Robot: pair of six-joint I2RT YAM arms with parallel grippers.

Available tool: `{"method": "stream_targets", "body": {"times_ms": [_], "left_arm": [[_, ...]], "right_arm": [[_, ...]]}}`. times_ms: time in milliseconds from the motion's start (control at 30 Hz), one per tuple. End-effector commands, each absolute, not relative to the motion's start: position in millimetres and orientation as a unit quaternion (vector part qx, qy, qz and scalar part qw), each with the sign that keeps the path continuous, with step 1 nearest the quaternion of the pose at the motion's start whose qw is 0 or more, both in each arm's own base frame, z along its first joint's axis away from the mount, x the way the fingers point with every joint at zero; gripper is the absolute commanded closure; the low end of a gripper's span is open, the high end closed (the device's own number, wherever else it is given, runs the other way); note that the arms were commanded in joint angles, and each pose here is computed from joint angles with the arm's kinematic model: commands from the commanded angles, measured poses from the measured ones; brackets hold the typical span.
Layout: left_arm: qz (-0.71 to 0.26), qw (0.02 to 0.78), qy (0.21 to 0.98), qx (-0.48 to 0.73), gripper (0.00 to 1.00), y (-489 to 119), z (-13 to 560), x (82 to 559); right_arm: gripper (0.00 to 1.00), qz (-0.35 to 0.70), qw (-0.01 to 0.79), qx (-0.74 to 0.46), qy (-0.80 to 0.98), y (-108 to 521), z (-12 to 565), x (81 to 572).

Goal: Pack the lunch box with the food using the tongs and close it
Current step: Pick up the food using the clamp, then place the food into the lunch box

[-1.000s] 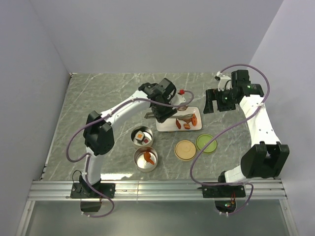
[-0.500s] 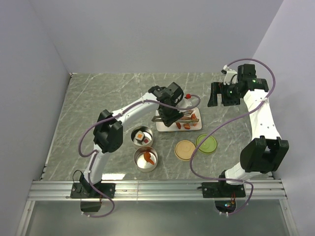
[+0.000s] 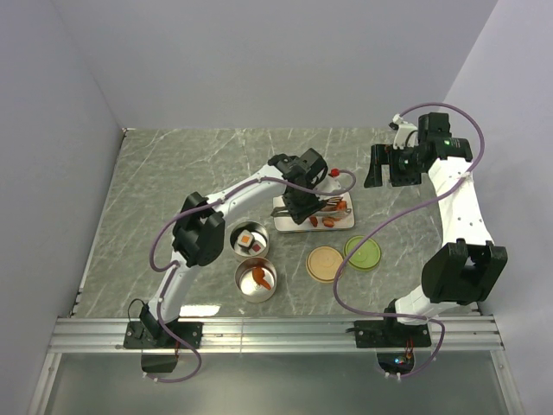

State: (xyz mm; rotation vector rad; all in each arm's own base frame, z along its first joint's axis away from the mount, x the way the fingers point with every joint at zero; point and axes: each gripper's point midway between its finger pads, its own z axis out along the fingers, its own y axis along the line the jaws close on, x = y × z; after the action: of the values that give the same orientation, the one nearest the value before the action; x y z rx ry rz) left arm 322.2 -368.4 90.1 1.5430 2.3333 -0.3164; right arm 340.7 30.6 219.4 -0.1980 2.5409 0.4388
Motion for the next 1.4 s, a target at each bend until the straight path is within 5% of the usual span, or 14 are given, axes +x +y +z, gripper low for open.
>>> {"method": "stream_targets", "body": {"times_ms": [0,900,1367], "left_arm": [[-0.126,0.201,0.809,0.538,0.51,-386.4,112.9,326.8],[-0.097,0.244,0.796,0.545,0.66,-376.1,145.6,327.1],[-0.135,0.314,0.773,0.535,0.69,-357.8,230.0,317.0]], "right_arm": [[0.0,0.164,0.297,-0.077,0.937,29.5,234.4,342.9],[0.0,0.166,0.3,-0.08,0.936,30.5,235.3,340.9],[0.0,0.182,0.307,-0.094,0.93,36.4,240.6,337.9]]}}
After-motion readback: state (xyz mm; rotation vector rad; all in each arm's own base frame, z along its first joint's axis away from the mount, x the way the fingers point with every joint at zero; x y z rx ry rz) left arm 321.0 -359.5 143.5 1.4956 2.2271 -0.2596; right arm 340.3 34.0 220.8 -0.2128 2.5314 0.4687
